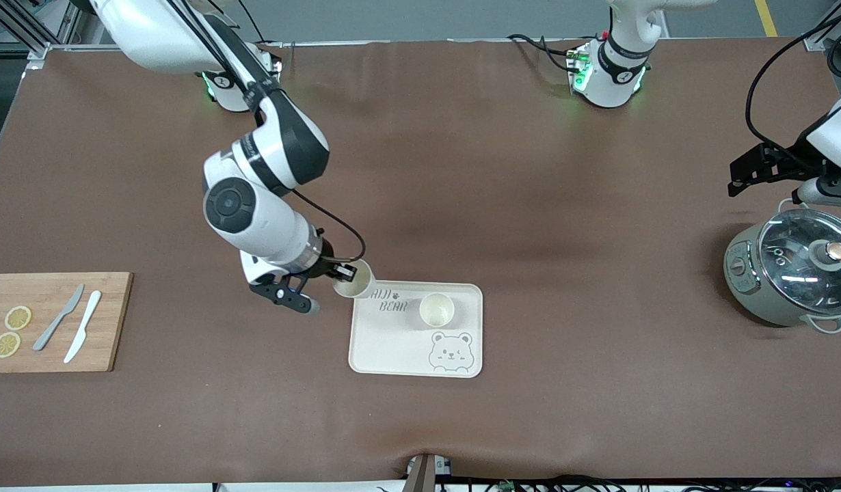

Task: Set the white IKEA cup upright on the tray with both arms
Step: 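Lift the cup with the right gripper and carry it toward the tray, then lower the cup upright onto the tray beside the first cup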

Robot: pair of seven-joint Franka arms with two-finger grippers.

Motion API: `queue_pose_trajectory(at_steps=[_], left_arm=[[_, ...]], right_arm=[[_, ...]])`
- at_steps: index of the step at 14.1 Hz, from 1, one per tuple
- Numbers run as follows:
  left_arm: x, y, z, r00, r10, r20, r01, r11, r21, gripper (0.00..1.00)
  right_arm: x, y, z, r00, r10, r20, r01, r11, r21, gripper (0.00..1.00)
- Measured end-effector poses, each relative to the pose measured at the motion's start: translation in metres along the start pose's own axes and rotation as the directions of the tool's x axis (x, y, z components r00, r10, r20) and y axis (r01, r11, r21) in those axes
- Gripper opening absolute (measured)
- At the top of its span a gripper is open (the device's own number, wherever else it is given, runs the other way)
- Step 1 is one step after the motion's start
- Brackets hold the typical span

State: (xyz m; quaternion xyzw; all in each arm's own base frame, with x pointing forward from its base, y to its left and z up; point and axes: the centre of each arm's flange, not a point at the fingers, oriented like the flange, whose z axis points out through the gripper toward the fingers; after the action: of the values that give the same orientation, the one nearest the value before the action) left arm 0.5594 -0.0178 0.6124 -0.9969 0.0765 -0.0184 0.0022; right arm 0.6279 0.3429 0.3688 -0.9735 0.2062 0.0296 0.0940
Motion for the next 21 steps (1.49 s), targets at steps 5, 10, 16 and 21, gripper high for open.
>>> queue_pose_trajectory(at_steps=[5, 10, 16, 21], left_arm=[[0.001, 0.000, 0.002, 1.000, 0.000, 0.004, 0.000, 1.000, 0.000, 1.00], [0.003, 0.000, 0.006, 1.000, 0.001, 0.011, -0.001, 1.000, -0.001, 1.00], [0.003, 0.000, 0.006, 1.000, 0.001, 0.011, -0.001, 1.000, -0.001, 1.00], [0.003, 0.000, 0.006, 1.000, 0.001, 0.011, -0.001, 1.000, -0.001, 1.00]], right_arm=[[0.015, -0.009, 0.036, 0.999, 0.025, -0.046, -0.025, 1.000, 0.002, 0.05], [0.029, -0.006, 0.077, 0.996, 0.036, -0.084, -0.034, 0.999, 0.020, 0.05], [0.029, -0.012, 0.116, 0.993, 0.026, -0.112, -0.025, 1.000, 0.015, 0.05], [0.031, -0.010, 0.128, 0.992, 0.024, -0.124, -0.024, 1.000, 0.006, 0.05]])
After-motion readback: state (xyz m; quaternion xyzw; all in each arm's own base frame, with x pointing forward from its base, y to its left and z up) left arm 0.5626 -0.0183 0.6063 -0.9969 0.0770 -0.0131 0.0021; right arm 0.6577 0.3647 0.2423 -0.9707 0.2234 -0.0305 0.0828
